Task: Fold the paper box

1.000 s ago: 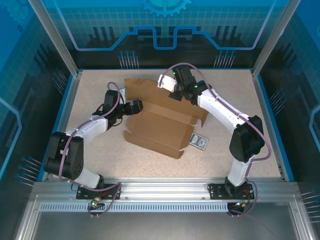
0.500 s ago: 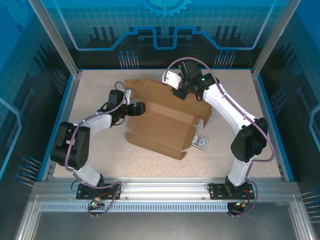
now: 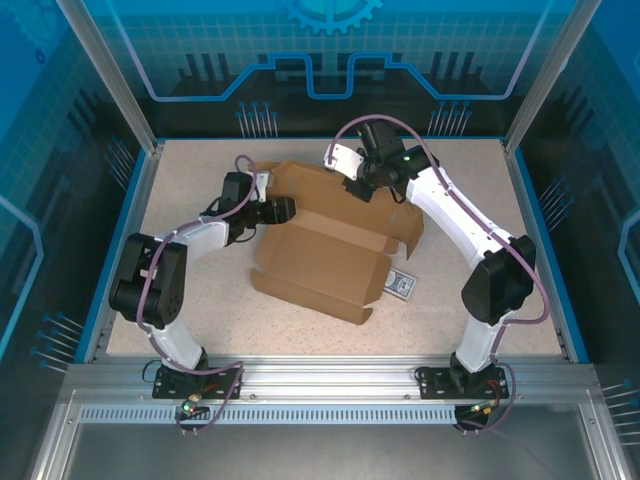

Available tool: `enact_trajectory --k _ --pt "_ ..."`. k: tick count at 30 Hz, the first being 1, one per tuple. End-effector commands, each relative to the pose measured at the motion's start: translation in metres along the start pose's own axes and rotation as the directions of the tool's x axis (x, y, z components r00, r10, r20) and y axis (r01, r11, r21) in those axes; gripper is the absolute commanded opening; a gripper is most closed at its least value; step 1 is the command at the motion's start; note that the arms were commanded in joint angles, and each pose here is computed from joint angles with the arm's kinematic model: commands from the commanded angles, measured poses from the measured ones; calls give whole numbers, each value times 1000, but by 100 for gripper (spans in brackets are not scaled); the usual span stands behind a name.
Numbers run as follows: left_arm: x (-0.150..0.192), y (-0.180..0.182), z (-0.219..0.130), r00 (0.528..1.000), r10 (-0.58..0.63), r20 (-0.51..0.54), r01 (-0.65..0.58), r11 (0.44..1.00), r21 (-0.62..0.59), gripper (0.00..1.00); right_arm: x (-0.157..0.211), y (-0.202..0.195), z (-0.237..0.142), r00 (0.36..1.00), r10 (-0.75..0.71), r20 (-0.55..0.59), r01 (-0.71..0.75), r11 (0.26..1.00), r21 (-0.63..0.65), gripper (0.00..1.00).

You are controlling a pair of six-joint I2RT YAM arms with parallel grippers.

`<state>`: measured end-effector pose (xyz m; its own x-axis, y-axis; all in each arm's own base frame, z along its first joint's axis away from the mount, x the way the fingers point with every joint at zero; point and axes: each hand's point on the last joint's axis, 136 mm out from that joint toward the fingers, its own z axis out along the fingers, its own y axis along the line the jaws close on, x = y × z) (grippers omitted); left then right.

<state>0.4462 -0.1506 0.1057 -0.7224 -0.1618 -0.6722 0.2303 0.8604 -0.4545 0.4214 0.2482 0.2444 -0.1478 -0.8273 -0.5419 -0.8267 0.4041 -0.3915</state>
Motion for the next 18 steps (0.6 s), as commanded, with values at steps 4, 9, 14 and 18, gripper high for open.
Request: enact_trajectory --k 4,9,14,18 --pt "-1 -22 6 1000 1 -2 -1 996 94 65 -15 -7 -19 999 25 47 -26 999 20 2" --pt "1 -38 -1 1000 5 17 -7 988 155 58 -13 -8 -16 998 49 40 -50 998 30 1" --pt "11 -41 1 1000 -8 3 7 985 173 58 -13 -7 -12 996 78 43 -79 997 22 1" --pt "18 -38 6 1000 -21 -11 23 985 173 58 -13 -4 -10 995 90 48 -91 996 12 1"
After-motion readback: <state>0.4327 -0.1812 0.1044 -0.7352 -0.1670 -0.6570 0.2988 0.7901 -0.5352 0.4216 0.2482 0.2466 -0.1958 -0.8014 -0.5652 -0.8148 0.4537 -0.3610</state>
